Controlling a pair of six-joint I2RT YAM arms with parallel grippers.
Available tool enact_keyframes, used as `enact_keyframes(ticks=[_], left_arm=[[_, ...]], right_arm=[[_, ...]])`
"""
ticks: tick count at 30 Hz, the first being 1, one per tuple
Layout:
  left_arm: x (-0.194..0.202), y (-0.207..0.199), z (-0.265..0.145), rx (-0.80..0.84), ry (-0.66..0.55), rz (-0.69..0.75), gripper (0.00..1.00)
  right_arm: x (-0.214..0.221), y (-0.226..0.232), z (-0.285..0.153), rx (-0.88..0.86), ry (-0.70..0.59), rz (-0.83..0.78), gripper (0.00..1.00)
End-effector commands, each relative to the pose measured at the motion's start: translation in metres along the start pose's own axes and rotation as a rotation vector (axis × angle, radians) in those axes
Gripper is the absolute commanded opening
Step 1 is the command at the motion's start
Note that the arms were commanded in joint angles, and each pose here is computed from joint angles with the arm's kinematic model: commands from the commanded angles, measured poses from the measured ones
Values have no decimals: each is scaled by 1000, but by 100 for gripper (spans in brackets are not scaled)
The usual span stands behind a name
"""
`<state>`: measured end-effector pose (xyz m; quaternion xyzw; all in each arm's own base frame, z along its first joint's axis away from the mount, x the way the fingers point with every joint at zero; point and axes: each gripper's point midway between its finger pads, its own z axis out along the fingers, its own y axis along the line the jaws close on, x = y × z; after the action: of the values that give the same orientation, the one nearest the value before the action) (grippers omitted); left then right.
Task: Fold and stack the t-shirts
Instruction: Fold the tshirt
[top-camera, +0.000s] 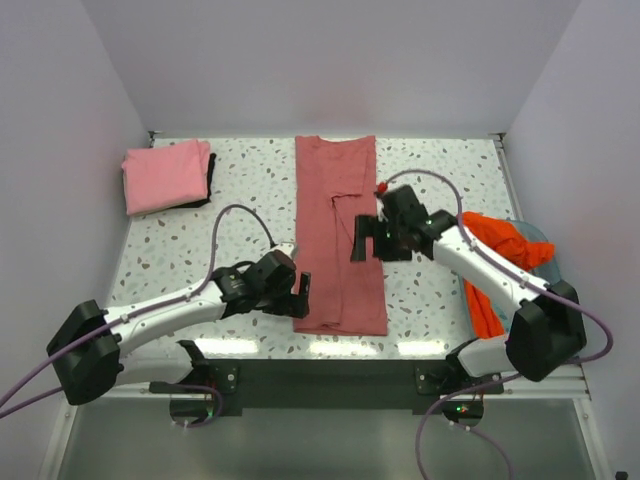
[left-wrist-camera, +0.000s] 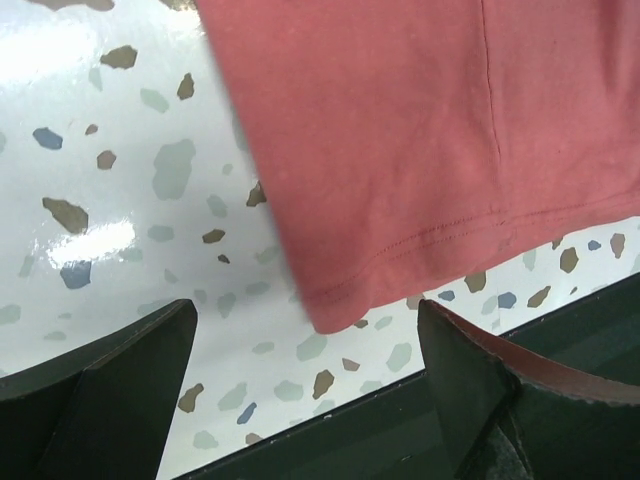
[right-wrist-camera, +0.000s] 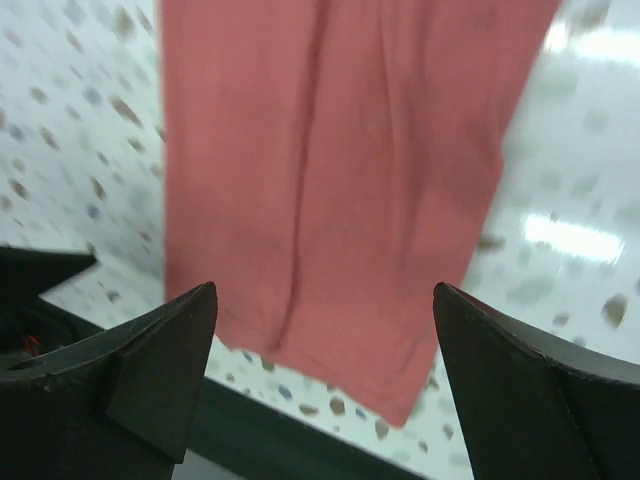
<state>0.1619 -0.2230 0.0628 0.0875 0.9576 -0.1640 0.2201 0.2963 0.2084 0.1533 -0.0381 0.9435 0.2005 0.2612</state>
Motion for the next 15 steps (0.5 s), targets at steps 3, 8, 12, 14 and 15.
enact_keyframes(ticks=[3, 8, 12, 14, 15], left_arm=[[2, 7, -9, 8, -58, -101, 94], [5, 1, -4, 80, -88, -159, 86], [16, 14, 11, 42, -86, -182, 81], [14, 20, 16, 15, -115, -187, 80], [12, 22, 16, 9, -130, -191, 80]], right_arm=[[105, -31, -10, 110, 142, 169, 90], [143, -44, -14, 182, 170, 171, 82], [159, -57, -8, 196, 144, 184, 73], [162, -60, -6, 185, 111, 193, 69], [162, -62, -5, 189, 101, 190, 68]])
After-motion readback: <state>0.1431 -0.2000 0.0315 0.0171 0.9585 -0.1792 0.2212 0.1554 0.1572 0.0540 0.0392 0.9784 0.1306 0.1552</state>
